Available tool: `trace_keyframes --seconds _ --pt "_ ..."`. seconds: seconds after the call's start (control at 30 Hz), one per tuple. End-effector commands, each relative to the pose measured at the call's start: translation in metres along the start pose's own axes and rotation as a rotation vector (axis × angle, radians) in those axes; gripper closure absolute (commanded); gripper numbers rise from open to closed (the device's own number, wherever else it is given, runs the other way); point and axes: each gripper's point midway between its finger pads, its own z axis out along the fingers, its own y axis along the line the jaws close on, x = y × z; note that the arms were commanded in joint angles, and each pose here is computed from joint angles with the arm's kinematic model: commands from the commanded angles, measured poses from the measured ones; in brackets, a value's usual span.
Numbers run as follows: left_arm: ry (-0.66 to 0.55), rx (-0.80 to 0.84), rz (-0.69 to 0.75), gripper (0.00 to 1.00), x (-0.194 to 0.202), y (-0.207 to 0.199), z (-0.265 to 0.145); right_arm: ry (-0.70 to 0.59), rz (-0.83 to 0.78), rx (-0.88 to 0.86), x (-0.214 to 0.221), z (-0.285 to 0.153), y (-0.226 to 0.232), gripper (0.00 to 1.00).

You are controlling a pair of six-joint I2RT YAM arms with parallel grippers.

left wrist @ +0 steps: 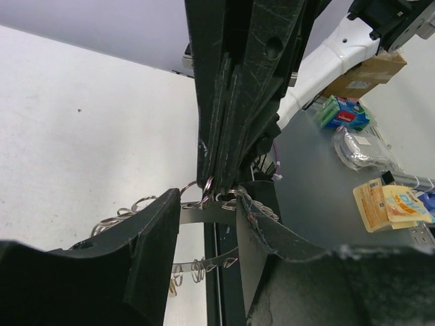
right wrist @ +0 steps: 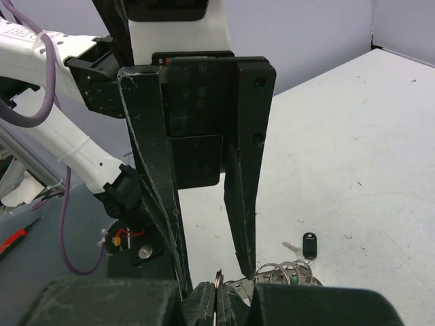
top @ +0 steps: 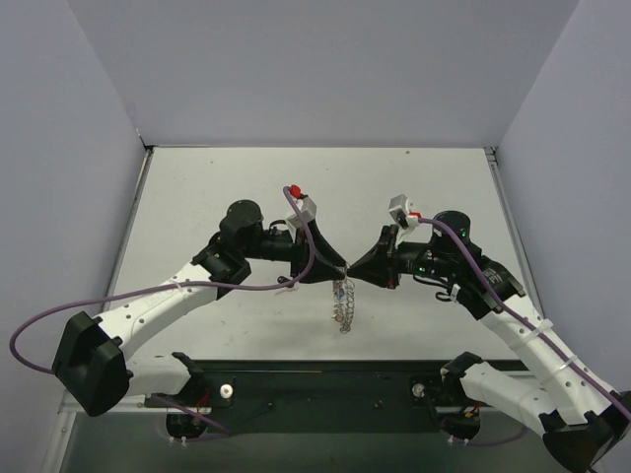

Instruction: Put the keys on the keyring

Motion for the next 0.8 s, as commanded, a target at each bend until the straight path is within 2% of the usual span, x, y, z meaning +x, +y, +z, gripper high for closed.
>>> trace_keyframes --seconds 0.0,0.07,0.27,0.3,0.4,0.43,0.63,0.73,0.77 --pt "-0.011 0.056 0.065 0.53 -0.017 -0.013 0.006 -0.108 -0.088 -0.043 -0.034 -0.006 0.012 1.00" --pt "-0.006 0.064 0.062 0.55 -0.015 -0.015 0.008 -0.109 -0.087 -0.044 -0.034 -0.006 0.013 1.00" --pt "-0.002 0.077 0.070 0.69 -0.016 -0.019 0.014 -0.104 -0.077 -0.040 -0.031 -0.005 0.011 1.00" --pt "0.005 0.073 0.063 0.73 -0.014 -0.018 0.015 -0.103 -0.073 -0.040 -0.030 -0.005 0.011 1.00" --pt "0.025 0.063 0.062 0.96 -0.011 -0.017 0.018 -0.107 -0.071 -0.038 -0.031 -0.006 0.011 1.00" --pt "0.028 0.055 0.061 1.00 -0.011 -0.015 0.018 -0.109 -0.072 -0.034 -0.031 -0.007 0.011 1.00" --pt "0.027 0.031 0.074 1.00 -0.011 -0.015 0.019 -0.148 -0.083 -0.012 -0.041 -0.010 0.009 0.99" --pt "0.003 -0.001 0.090 1.00 -0.015 -0.014 0.016 -0.164 -0.075 0.024 -0.045 -0.013 0.004 0.68" --pt "-0.006 -0.014 0.090 1.00 -0.017 -0.013 0.015 -0.178 -0.080 0.045 -0.047 -0.016 0.003 0.48"
